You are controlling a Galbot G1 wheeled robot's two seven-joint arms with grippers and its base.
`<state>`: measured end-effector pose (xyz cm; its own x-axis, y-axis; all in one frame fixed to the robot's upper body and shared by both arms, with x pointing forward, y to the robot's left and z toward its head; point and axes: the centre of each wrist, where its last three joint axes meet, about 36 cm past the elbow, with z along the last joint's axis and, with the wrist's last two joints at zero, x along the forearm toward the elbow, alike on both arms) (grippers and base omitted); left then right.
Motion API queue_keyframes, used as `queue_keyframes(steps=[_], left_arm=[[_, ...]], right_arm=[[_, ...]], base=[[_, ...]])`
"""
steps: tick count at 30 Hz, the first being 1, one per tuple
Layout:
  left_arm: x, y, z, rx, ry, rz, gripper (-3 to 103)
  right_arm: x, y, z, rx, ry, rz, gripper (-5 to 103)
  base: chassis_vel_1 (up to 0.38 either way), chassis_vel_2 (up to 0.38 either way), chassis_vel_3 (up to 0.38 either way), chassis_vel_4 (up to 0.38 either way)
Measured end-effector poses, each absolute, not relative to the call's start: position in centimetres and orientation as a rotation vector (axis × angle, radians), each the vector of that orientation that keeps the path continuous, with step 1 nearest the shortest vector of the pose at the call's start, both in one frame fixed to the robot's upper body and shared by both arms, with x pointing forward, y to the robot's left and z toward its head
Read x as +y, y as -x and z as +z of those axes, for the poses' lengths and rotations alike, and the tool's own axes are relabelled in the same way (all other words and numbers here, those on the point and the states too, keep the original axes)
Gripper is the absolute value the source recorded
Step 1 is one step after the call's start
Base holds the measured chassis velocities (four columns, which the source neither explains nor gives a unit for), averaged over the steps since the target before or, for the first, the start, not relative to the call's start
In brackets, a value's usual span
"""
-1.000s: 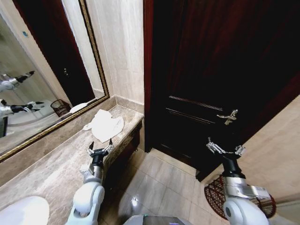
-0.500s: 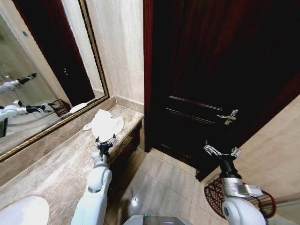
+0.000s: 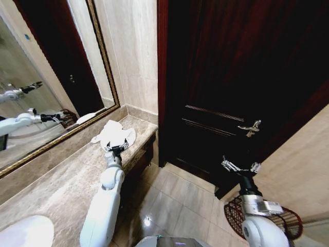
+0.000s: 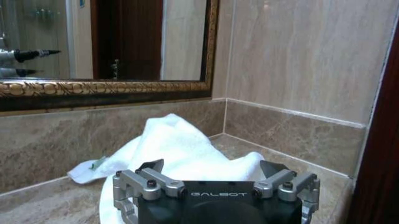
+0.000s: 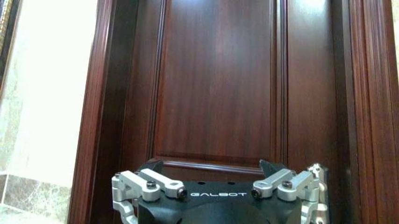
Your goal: Discard the used towel into the hamper.
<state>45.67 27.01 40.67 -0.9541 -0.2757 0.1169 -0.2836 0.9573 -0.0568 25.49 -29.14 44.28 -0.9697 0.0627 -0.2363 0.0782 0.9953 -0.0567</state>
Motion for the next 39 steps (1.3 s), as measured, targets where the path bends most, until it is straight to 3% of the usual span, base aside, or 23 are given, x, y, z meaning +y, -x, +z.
queue_keyframes(steps=[17, 39], left_arm=[[27.4, -51.4, 40.4, -2.944, -0.485, 0.158, 100], [30.9, -56.9, 40.3, -2.854, -0.61, 0.148, 100]], right_arm=[[-29.2, -25.4, 43.6, 2.923, -0.111, -0.112, 100], [-29.4, -25.5, 42.3, 2.945, -0.134, -0.109, 100]], base=[[0.0, 0.0, 0.0, 0.0], [0.0, 0.0, 0.0, 0.0]])
